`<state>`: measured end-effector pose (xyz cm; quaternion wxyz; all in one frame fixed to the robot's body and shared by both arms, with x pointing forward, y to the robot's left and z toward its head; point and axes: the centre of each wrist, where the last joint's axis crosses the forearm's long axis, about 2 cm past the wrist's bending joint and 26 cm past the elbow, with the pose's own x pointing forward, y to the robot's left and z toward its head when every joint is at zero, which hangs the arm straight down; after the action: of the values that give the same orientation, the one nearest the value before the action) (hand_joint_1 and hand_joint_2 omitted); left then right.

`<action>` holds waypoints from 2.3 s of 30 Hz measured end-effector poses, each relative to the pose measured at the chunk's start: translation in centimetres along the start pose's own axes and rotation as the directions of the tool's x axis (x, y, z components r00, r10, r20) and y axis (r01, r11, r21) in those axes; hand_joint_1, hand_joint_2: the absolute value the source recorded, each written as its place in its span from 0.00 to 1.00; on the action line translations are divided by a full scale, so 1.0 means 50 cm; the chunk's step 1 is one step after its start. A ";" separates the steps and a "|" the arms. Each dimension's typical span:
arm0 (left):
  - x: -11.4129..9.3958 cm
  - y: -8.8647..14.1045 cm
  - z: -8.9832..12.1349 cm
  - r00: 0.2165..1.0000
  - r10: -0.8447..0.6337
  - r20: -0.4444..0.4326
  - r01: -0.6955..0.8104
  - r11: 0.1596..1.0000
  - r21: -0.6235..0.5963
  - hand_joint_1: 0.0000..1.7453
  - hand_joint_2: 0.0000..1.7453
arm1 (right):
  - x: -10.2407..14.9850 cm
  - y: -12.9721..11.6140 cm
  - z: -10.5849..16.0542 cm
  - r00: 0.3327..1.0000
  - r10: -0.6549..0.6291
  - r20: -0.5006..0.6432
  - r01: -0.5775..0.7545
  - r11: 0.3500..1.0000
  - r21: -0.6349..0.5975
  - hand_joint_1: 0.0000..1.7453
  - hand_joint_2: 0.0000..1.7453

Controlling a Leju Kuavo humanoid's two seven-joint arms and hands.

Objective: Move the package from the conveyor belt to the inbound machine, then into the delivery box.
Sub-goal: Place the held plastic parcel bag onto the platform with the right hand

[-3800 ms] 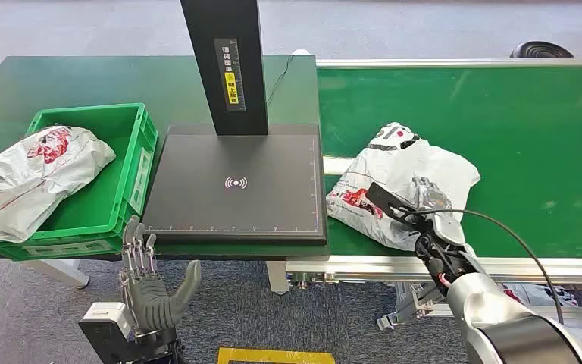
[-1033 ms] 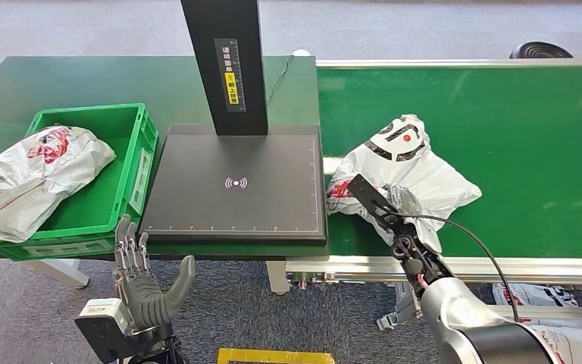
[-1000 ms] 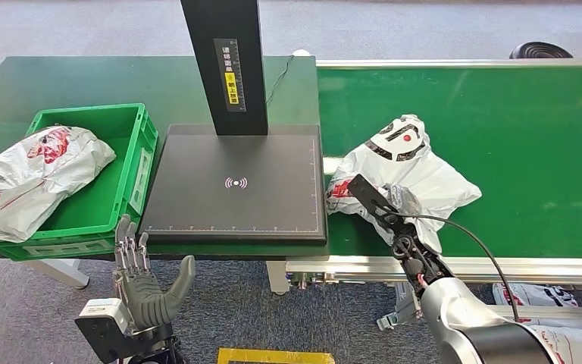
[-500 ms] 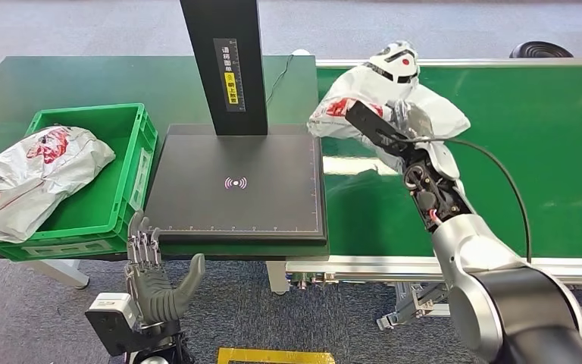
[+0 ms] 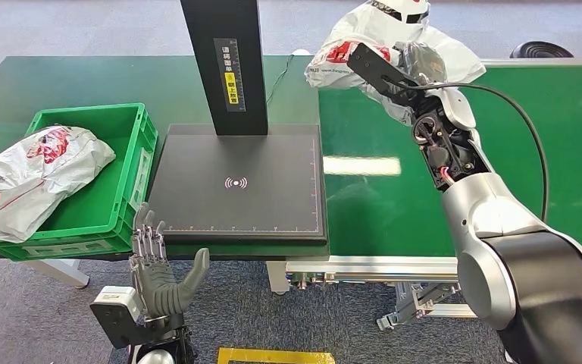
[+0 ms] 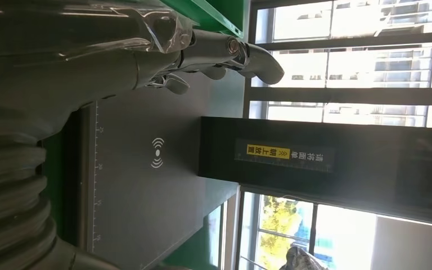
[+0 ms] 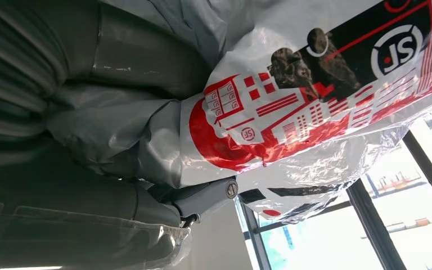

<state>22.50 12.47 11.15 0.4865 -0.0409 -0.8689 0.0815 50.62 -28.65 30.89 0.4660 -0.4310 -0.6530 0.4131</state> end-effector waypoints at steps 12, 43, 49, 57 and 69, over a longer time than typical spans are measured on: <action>-0.001 0.000 0.000 1.000 0.000 0.000 0.000 1.000 -0.001 0.00 1.00 | 0.004 -0.007 -0.004 1.000 0.002 0.005 -0.002 1.000 -0.007 1.00 1.00; -0.004 0.013 0.012 0.999 -0.049 -0.015 0.049 0.998 0.038 0.00 1.00 | 0.092 0.259 0.254 0.760 -0.530 0.376 0.607 0.786 -0.119 1.00 1.00; -0.005 0.013 0.013 0.999 -0.045 -0.018 0.045 0.998 0.032 0.00 1.00 | 0.101 0.257 0.253 0.751 -0.540 0.381 0.617 0.778 -0.113 1.00 1.00; -0.009 0.010 0.015 0.999 -0.024 -0.026 0.024 1.000 0.002 0.00 1.00 | 0.144 0.238 0.214 0.745 -0.522 0.416 0.593 0.804 -0.052 1.00 1.00; -0.013 0.004 0.013 0.999 -0.004 -0.033 0.004 1.000 -0.016 0.00 1.00 | 0.247 0.222 0.131 0.764 -0.514 0.391 0.522 0.848 0.095 1.00 1.00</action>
<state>22.26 12.50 10.23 0.5007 -0.0444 -0.8614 0.0728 43.90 -14.67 22.09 0.4132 -0.1445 -0.8318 0.3414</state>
